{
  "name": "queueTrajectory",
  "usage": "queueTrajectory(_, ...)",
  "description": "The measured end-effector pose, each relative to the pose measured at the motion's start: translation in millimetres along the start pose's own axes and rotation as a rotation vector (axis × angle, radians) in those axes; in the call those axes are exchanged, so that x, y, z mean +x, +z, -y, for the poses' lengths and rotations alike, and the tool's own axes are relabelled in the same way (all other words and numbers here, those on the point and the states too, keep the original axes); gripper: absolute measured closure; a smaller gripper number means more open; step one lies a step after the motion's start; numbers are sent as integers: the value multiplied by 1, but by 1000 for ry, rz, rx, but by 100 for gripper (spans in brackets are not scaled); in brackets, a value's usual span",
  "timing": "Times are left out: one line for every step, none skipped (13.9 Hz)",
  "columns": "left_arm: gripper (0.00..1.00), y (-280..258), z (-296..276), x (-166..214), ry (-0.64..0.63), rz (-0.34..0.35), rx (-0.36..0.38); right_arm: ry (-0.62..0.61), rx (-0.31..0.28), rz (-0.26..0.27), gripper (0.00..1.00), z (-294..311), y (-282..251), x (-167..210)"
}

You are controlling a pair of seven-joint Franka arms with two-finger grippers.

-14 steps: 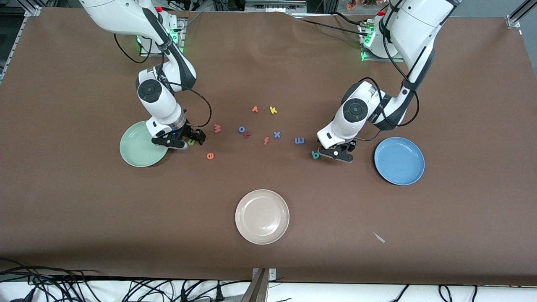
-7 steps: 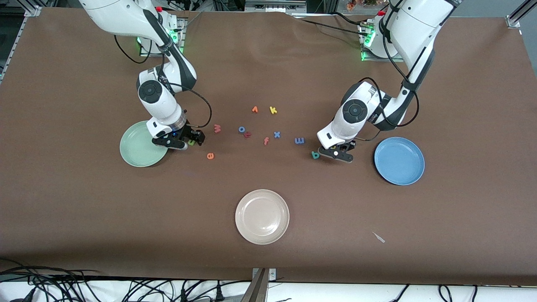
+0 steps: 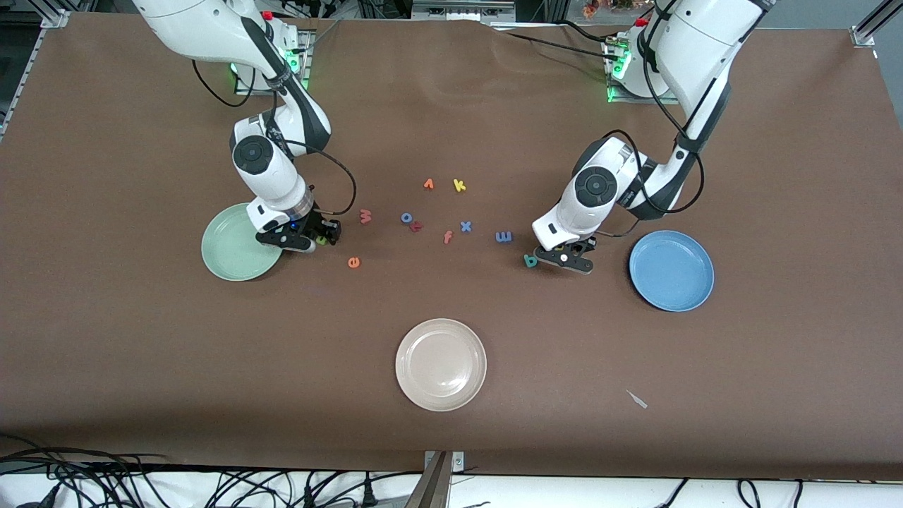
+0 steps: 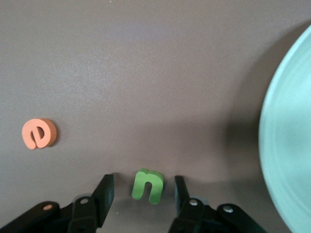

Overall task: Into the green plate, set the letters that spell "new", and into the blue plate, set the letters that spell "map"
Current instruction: 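Grasp the n with the right gripper while the left gripper grasps the a, then place the n on the green plate and the a on the blue plate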

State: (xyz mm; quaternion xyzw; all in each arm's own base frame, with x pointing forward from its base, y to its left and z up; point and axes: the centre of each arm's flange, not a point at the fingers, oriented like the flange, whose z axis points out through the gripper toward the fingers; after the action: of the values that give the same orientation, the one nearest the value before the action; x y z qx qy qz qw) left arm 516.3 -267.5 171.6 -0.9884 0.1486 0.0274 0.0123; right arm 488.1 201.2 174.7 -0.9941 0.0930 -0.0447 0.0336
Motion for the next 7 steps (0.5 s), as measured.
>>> queueTrajectory(68, -1, 0, 1, 5, -3, 3, 0, 0, -1, 45, 0, 0, 0)
queueTrajectory(72, -1, 0, 1, 5, -3, 4, 0, 0, -1, 45, 0, 0, 0)
queueTrajectory(72, -1, 2, 2, 3, -4, 6, 1, 1, -2, 52, 0, 0, 1)
queueTrajectory(72, -2, 6, 3, -2, 2, 11, 2, 1, -3, 62, -1, 0, 1)
queueTrajectory(72, -4, 12, 6, -6, 21, 24, 2, 1, -3, 62, -1, 0, 1)
queueTrajectory(72, -10, 18, 11, -7, 52, 43, 3, 1, -4, 68, -1, -1, 1)
queueTrajectory(72, -21, 25, 19, 0, 88, 62, 1, 6, -11, 73, 1, -4, 2)
